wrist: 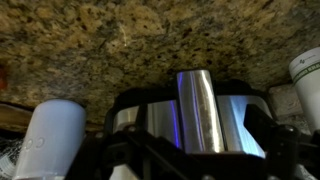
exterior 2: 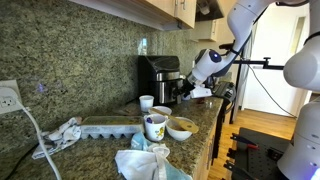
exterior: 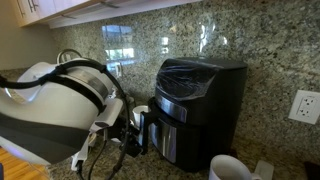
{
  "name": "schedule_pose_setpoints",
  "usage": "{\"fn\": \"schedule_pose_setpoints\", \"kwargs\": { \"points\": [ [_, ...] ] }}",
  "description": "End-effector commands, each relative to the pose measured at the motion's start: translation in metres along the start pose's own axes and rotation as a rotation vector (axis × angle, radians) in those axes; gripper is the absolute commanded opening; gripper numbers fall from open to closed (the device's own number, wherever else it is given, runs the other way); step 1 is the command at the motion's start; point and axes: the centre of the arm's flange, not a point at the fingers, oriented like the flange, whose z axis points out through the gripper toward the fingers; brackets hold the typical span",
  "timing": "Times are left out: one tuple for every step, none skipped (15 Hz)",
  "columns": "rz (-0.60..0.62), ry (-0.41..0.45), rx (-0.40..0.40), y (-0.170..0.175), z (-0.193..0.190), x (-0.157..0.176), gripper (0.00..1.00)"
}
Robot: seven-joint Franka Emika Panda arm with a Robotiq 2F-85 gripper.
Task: Open the air fryer basket then close the basket
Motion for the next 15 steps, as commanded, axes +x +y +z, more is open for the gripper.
{"fn": "schedule_pose_setpoints", "kwargs": {
  "points": [
    [0.007,-0.001,-0.019,0.0032,-0.0174,0.0,0.66],
    [0.006,0.0,-0.019,0.0038,-0.0171,-0.0002,0.58],
    [0.002,0.001,-0.018,0.0039,-0.017,-0.0005,0.49],
    [0.003,0.001,-0.017,0.004,-0.0166,-0.0011,0.42],
    [0.002,0.0,-0.016,0.0039,-0.0162,-0.0016,0.36],
    [0.001,-0.001,-0.014,0.0039,-0.0158,-0.002,0.27],
    [0.0,-0.003,-0.009,0.003,-0.0159,-0.0023,0.2],
    [-0.004,-0.002,-0.008,0.0028,-0.0158,-0.0021,0.16],
    [-0.004,-0.003,-0.007,0.003,-0.0154,-0.0021,0.16],
    [-0.005,-0.004,-0.005,0.0032,-0.0148,-0.0025,0.16],
    [-0.006,-0.007,-0.003,0.0028,-0.0142,-0.0031,0.16],
    [-0.009,-0.009,-0.002,0.0028,-0.0141,-0.0032,0.16],
    [-0.009,-0.012,-0.002,0.003,-0.0145,-0.0034,0.16],
    [-0.008,-0.017,-0.002,0.0027,-0.0155,-0.004,0.16],
    [-0.008,-0.019,-0.006,0.0026,-0.0176,-0.0054,0.16]
  ]
}}
